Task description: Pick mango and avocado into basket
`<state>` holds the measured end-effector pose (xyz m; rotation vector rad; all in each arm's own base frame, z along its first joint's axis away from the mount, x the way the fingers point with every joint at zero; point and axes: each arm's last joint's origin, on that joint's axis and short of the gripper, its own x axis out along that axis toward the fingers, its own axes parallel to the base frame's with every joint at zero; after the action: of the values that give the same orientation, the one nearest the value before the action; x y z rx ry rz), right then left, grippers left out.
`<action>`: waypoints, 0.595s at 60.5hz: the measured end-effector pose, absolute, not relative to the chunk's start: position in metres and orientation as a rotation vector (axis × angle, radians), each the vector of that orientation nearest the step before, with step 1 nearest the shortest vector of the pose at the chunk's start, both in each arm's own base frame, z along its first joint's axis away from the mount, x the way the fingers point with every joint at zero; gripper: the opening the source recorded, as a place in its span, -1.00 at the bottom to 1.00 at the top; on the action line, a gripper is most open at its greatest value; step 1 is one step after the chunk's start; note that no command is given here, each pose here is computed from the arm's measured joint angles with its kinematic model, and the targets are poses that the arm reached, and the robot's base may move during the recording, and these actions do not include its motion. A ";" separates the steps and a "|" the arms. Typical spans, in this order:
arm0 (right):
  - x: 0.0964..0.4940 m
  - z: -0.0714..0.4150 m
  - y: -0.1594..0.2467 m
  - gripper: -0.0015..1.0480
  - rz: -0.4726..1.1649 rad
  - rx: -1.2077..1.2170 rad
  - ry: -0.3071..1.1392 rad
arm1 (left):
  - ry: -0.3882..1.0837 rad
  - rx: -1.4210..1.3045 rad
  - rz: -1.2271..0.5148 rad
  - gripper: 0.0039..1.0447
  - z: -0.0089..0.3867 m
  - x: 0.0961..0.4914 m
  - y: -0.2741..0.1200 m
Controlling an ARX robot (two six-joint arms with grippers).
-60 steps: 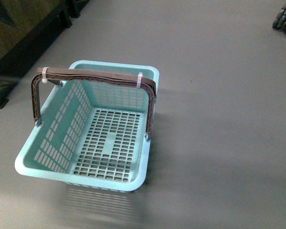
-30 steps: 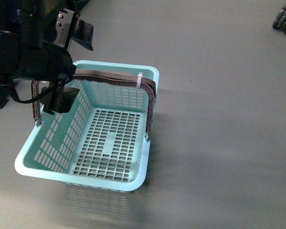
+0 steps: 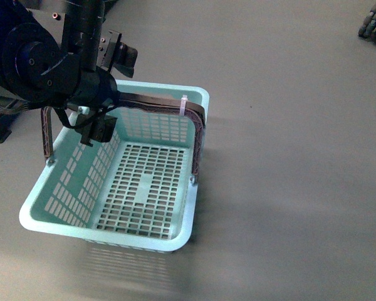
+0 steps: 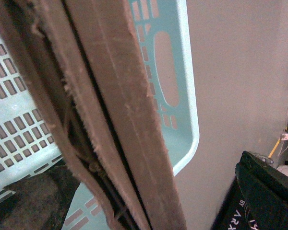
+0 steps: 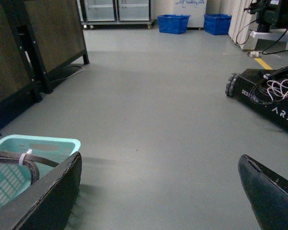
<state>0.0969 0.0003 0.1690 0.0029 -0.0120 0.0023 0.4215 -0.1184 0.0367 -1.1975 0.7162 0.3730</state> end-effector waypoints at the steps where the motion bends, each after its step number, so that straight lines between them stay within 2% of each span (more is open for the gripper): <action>1: 0.097 0.169 0.000 0.83 0.002 0.003 -0.012 | 0.716 -1.194 0.379 0.59 0.037 0.423 -0.118; 7: 0.097 0.169 0.000 0.83 0.002 0.003 -0.012 | 0.720 -1.184 0.426 0.11 0.034 0.428 -0.116; 11: 0.097 0.169 0.000 0.83 0.002 0.003 -0.012 | 0.724 -1.183 0.442 -0.10 0.033 0.428 -0.115; 17: 0.097 0.169 0.000 0.83 0.002 0.003 -0.012 | 0.718 -1.231 0.473 -0.55 0.032 0.428 -0.113; 22: 0.097 0.169 0.000 0.83 0.002 0.003 -0.012 | 0.714 -1.258 0.480 -0.67 0.033 0.426 -0.113; 36: 0.097 0.169 0.000 0.83 0.002 0.003 -0.012 | 0.715 -1.276 0.492 -0.68 0.044 0.403 -0.107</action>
<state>0.0969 0.0003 0.1690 0.0029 -0.0120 0.0023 0.4026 -0.1071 0.0440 -1.2762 0.7154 0.4918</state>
